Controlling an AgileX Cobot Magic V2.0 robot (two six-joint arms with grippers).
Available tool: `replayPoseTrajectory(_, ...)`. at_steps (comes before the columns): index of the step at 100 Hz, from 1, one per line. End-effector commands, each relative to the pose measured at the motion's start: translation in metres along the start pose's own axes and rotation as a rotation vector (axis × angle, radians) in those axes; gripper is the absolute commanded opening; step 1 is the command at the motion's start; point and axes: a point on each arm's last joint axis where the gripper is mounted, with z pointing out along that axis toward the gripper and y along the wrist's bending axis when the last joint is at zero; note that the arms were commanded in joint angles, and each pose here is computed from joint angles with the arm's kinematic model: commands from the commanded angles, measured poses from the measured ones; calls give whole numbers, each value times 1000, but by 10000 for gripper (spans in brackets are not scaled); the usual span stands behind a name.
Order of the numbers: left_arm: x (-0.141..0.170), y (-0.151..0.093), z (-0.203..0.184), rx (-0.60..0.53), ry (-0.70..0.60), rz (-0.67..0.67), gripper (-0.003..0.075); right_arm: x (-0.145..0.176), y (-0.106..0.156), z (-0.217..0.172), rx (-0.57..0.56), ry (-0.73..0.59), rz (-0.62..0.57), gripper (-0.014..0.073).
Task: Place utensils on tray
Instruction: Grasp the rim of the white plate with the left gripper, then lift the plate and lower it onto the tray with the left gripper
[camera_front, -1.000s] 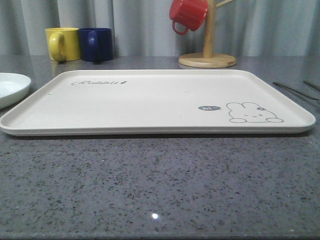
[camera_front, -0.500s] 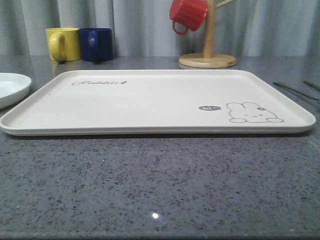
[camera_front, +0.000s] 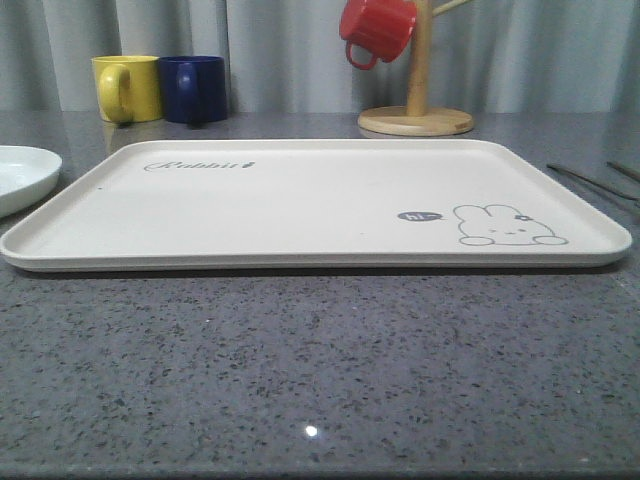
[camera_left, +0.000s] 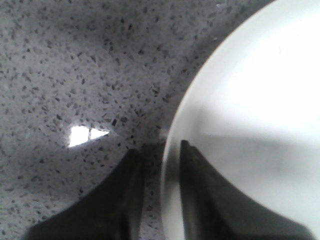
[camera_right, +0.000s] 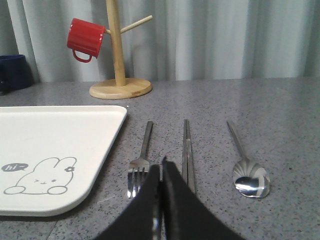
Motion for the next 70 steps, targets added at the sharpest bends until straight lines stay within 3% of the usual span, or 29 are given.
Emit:
replayPoseTrajectory(1, -6, -2, -18, 6, -68, 25, -18, -9, 1, -2, -6, -104, -13, -69)
replayPoseTrajectory(27, -5, -1, -28, 45, -102, 4, -19, -9, 1, -2, -6, -104, -13, -69)
replayPoseTrajectory(49, -1, 5, -71, 204, -253, -45, -19, -9, 1, -2, -6, -104, -13, -69)
replayPoseTrajectory(70, 9, 0, -107, 273, -353, -47, -19, -9, 1, -2, -6, -104, -13, -69)
